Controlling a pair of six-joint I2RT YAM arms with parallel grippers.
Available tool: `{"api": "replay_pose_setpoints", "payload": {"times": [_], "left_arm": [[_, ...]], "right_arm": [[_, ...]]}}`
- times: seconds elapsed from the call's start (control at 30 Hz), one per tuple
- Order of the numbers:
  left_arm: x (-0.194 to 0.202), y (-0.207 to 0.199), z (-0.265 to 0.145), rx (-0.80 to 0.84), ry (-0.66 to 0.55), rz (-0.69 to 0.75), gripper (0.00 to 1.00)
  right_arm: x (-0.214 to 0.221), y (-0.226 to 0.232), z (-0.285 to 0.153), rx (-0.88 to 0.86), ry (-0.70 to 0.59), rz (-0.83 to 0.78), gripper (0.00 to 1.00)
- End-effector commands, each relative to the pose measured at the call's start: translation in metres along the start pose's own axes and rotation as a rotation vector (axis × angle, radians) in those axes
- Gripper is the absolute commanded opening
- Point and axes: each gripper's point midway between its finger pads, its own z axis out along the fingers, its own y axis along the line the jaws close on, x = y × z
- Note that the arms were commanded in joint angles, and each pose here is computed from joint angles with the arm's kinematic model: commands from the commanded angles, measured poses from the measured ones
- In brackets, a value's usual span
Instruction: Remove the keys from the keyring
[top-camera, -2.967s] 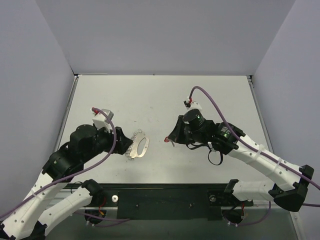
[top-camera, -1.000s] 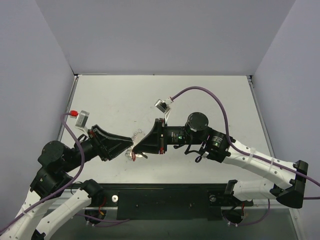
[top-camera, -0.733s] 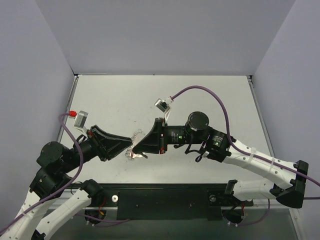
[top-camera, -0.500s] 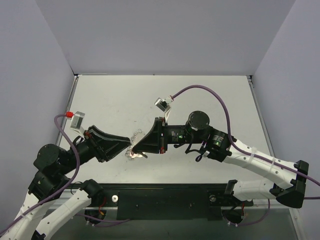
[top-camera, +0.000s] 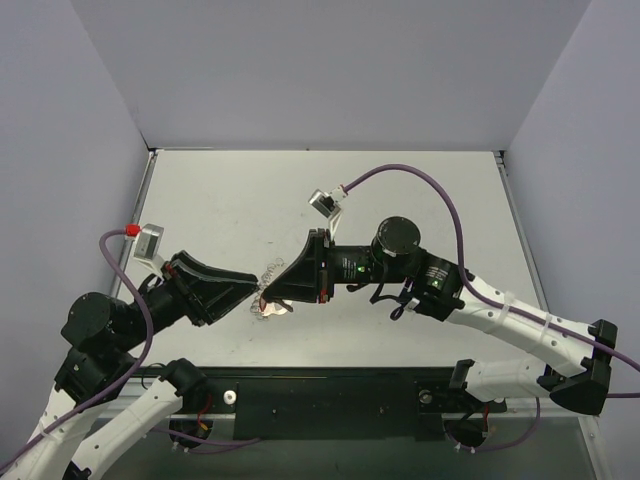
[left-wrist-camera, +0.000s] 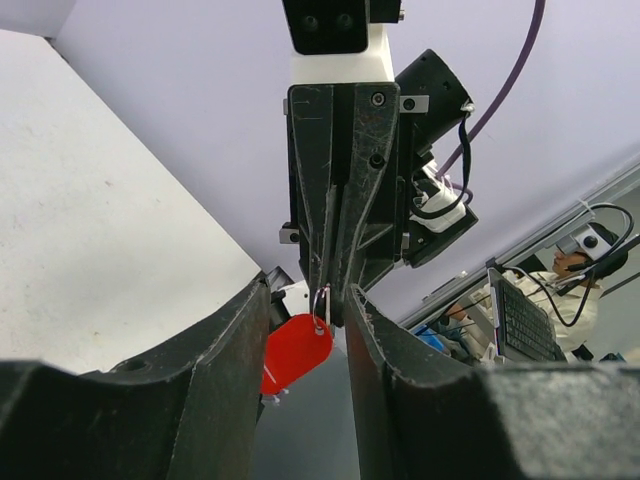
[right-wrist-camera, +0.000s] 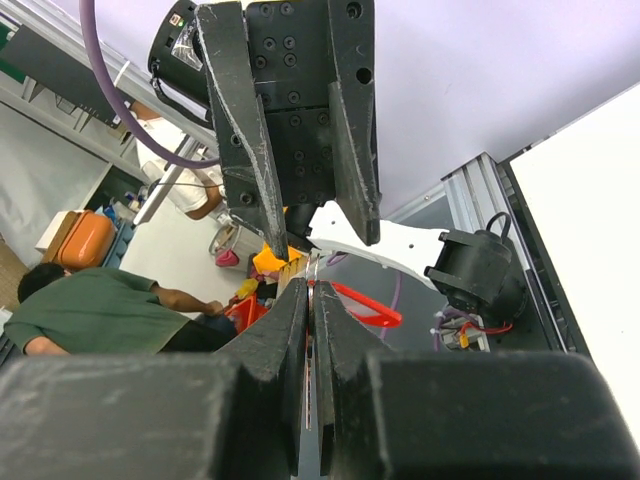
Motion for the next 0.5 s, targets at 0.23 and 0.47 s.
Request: {"api": "replay_pose_setpoints", "payload": {"times": [0.23,0.47], "left_arm": [[-0.0166,-0.0313,-0.0047,0.117,-0.064,0.018,0.37],[-0.0151,-0.0276,-0.0033,0.099,-0.053,0.019,0.36]], "right_arm": [[-0.0205,0.0252,0.0043,-0.073,-0.042,-0.059,0.00],[-0.0200,0.0260,0.0055,-0.076,-0.039,-0.061,0.00]]}}
